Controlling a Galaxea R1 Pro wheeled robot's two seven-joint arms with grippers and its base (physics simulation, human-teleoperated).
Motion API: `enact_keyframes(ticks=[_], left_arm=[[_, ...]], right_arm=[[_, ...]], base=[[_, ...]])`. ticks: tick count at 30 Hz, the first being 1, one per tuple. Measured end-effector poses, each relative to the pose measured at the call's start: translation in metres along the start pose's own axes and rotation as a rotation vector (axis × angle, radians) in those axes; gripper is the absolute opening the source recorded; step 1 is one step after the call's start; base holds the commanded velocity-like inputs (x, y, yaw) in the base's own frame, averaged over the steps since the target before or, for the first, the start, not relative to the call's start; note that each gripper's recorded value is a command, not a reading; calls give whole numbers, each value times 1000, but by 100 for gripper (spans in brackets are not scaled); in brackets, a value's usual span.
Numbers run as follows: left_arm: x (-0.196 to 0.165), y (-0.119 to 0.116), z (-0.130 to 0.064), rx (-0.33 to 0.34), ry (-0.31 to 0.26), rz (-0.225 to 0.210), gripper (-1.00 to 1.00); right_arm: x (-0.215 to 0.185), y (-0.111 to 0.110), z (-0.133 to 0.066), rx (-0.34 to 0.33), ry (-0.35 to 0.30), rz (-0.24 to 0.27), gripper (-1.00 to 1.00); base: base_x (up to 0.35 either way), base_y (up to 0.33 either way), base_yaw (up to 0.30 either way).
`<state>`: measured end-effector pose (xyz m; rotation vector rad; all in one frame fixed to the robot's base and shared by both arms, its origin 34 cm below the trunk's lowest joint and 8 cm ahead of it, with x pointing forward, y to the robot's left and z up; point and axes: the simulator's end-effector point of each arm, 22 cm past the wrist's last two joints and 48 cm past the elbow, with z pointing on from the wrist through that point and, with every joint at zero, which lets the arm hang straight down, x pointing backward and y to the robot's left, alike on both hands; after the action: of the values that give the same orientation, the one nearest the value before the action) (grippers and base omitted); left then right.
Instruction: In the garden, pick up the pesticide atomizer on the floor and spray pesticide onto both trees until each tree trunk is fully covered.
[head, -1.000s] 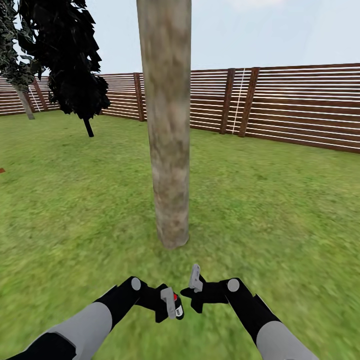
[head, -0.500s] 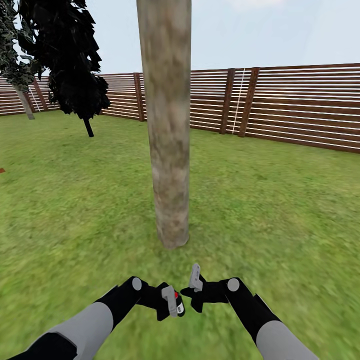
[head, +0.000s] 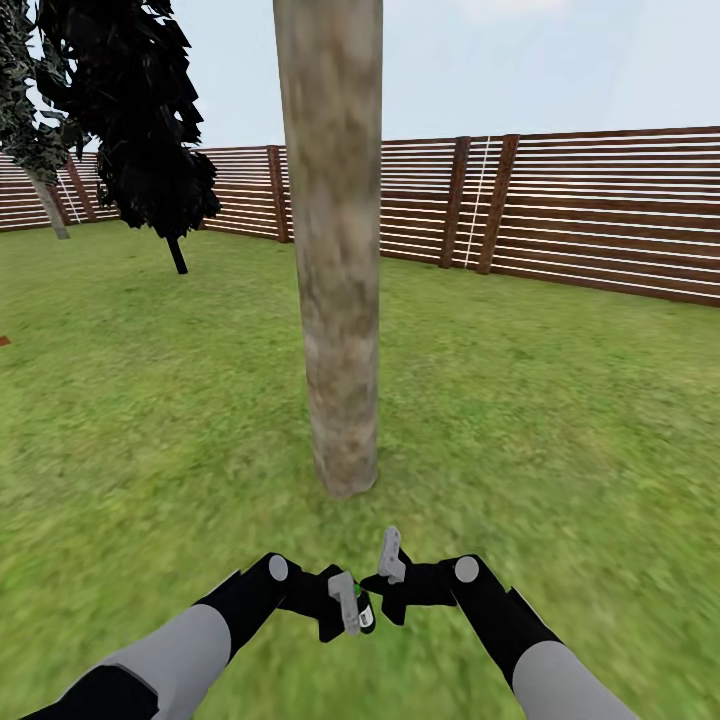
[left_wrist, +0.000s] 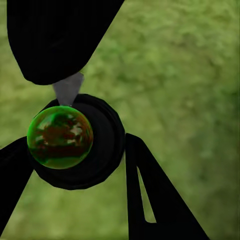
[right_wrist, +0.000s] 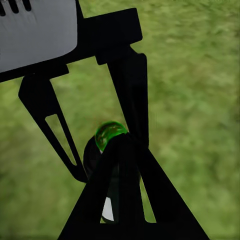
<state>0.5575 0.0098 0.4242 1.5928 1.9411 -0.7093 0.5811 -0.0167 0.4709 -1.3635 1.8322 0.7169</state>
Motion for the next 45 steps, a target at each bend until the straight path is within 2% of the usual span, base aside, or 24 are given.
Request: enact_keyframes(ticks=[7, 10, 15, 22, 23, 27, 29, 32, 34, 35, 37, 40, 41, 42, 43, 44, 45], left_arm=[[4, 0, -1, -1, 6, -4, -100], [25, 3, -8, -6, 39, -13, -100], [85, 9, -34, -33, 114, -54, -100], [170, 20, -88, -83, 231, -107, -100], [180, 22, -96, -91, 247, -113, -100], [213, 33, -127, -133, 295, -136, -100], [222, 48, -136, -207, 307, -141, -100], [232, 78, -148, -368, 314, -160, -100], [232, 93, -154, -458, 289, -209, -100], [231, 105, -159, -530, 256, -269, -100], [237, 116, -168, -632, 208, -393, -100], [250, 113, -170, -684, 214, -505, -100], [253, 110, -167, -687, 231, -545, -100], [256, 103, -159, -680, 254, -602, -100], [256, 99, -154, -674, 267, -638, -100], [258, 94, -149, -669, 284, -693, -100], [259, 91, -147, -667, 292, -730, -100]], right_arm=[[0, 0, 0, 0, 0, 0, -100], [0, 0, 0, 0, 0, 0, -100], [0, 0, 0, 0, 0, 0, -100], [2, 0, 0, 0, 2, 2, -100], [3, 0, -1, 0, 3, 3, 100], [6, -1, -2, 2, 9, 4, 100], [8, -4, -3, 17, 11, 7, 100], [42, -36, -22, 140, 64, 24, 100], [79, -51, -34, 239, 121, 71, 100], [115, -59, -44, 331, 176, 128, 100], [181, -68, -70, 536, 272, 247, 100], [226, -72, -103, 765, 325, 334, 100], [236, -73, -113, 835, 328, 367, 100], [247, -75, -129, 935, 339, 406, 100], [252, -76, -138, 991, 342, 436, 100], [263, -75, -153, 1073, 347, 499, 100], [270, -74, -162, 1122, 352, 541, 100]], base=[[0, 0, 0], [0, 0, 0], [0, 0, 0], [0, 0, 0], [0, 0, 0], [0, 0, 0], [0, 0, 0], [0, 0, 0], [0, 0, 0], [0, 0, 0], [0, 0, 0], [0, 0, 0], [0, 0, 0], [0, 0, 0], [0, 0, 0], [0, 0, 0], [0, 0, 0]])
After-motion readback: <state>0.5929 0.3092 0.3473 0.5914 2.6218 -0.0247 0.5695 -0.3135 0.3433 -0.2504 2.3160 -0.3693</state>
